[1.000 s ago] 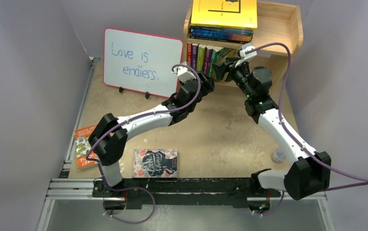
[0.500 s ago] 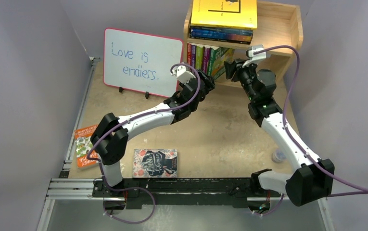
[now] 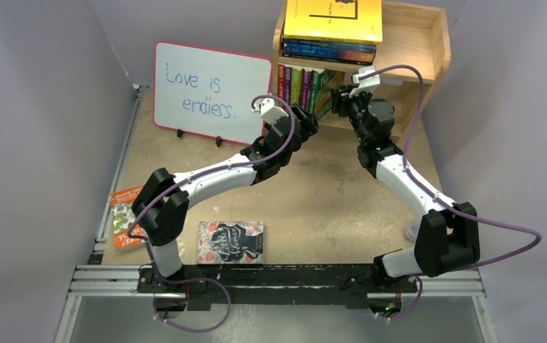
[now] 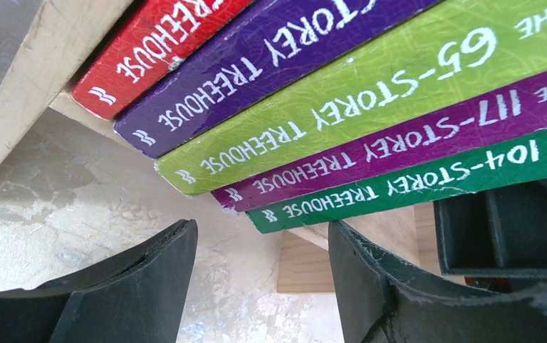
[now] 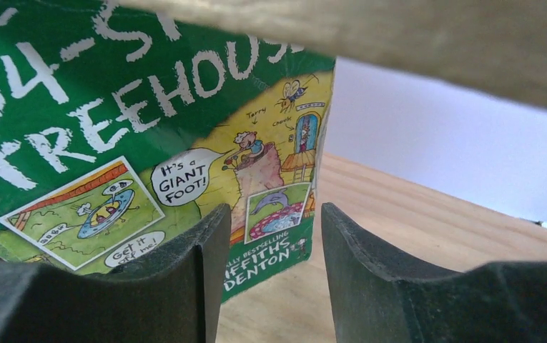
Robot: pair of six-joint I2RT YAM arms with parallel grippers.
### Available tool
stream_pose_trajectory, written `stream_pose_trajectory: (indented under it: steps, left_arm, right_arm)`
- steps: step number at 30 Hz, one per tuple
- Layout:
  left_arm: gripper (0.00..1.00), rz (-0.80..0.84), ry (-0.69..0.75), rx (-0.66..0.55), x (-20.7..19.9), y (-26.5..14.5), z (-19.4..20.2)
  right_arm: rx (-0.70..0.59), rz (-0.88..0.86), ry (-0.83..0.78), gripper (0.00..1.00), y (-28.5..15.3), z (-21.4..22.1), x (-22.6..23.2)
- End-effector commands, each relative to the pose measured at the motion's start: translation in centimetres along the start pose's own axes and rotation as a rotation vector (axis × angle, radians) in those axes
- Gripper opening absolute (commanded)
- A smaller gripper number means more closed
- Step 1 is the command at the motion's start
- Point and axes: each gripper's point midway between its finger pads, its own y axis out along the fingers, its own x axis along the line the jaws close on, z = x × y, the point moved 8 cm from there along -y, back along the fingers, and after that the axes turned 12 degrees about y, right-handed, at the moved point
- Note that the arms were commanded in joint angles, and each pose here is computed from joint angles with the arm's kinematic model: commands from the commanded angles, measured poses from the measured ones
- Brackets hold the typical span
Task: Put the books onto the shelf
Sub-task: Adjust the book on the shelf.
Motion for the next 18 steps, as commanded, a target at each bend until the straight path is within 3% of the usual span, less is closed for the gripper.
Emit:
stream_pose_trajectory:
  steps: [1, 12, 18]
  left_arm:
    - [0.67, 0.105, -0.044, -0.066, -1.9, -2.0, -3.8]
    - [0.68, 0.148, -0.012, -0.065, -1.8, -3.1, -4.9]
    - [0.68, 0.143, -0.011, -0.053, -1.2, -2.9, -4.8]
  right_arm:
    - [-0.143, -0.074, -0.044, 0.53, 0.7, -2.1, 0.7]
    - [-0.189, -0.268, -0.05, 0.66, 0.9, -1.1, 2.4]
    - [-0.18, -0.278, -0.035, 0.71, 1.1, -0.8, 2.5]
